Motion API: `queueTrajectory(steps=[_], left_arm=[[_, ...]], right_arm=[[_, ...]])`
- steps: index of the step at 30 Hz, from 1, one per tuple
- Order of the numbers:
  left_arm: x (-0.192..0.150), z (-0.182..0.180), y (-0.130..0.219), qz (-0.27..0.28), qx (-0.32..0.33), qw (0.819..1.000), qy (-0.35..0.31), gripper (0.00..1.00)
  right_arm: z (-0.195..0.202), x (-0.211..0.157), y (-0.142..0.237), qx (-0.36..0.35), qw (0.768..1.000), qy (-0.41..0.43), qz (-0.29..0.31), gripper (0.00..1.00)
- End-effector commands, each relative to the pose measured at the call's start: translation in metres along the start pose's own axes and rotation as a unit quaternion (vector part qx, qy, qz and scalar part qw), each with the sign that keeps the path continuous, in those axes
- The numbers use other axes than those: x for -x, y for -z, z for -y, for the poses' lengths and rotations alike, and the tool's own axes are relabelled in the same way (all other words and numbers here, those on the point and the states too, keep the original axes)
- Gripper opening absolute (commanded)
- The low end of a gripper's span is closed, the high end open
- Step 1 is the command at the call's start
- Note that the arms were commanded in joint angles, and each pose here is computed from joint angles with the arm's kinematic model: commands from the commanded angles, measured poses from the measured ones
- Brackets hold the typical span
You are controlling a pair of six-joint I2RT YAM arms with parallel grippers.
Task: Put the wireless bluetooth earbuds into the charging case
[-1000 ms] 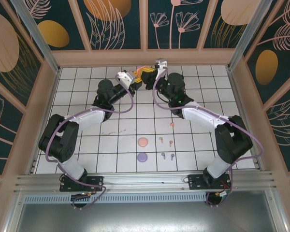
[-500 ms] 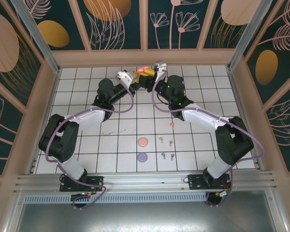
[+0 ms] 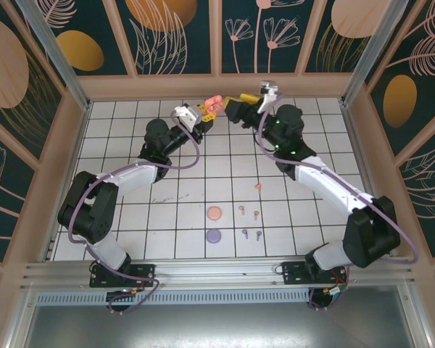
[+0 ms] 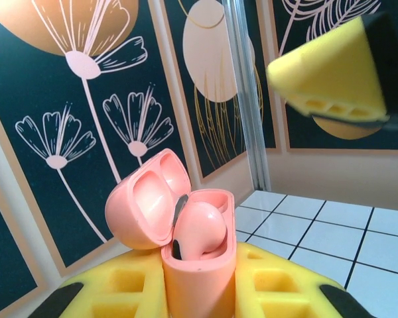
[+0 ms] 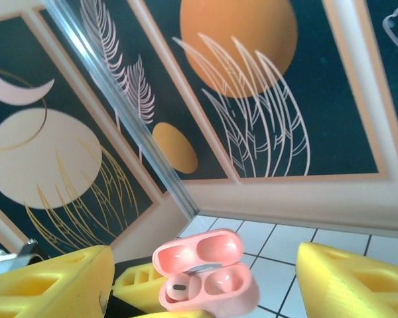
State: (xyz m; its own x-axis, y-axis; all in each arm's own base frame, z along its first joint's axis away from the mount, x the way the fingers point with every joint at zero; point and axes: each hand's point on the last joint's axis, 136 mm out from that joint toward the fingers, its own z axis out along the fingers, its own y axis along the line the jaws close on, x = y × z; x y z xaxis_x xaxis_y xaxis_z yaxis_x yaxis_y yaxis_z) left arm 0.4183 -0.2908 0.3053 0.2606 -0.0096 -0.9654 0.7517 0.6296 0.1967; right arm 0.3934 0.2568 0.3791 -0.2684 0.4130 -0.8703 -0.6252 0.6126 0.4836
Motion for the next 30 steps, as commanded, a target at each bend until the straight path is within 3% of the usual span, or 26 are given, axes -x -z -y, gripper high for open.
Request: queueTrajectory(steps=[1,15,19,24,30], left_arm=[[0.018,0.001,0.003,0.028,0.005,1.000,-0.010,0.00],[-0.004,0.009,0.026,0.003,0.015,1.000,0.001,0.00],[-0.006,0.012,0.031,0.001,0.015,1.000,0.005,0.00],[-0.006,0.015,0.037,-0.002,0.017,1.000,0.004,0.00],[-0.008,0.017,0.042,-0.004,0.016,1.000,0.007,0.00]], right_arm=[[0.001,0.011,0.012,0.000,0.997,-0.073,-0.033,0.74],[0.063,-0.012,0.041,-0.143,0.947,-0.236,-0.167,0.71],[0.086,-0.038,0.051,-0.172,0.926,-0.270,-0.197,0.69],[0.126,-0.079,0.074,-0.272,0.900,-0.247,-0.236,0.66],[0.164,-0.149,0.113,-0.373,0.850,-0.215,-0.305,0.61]])
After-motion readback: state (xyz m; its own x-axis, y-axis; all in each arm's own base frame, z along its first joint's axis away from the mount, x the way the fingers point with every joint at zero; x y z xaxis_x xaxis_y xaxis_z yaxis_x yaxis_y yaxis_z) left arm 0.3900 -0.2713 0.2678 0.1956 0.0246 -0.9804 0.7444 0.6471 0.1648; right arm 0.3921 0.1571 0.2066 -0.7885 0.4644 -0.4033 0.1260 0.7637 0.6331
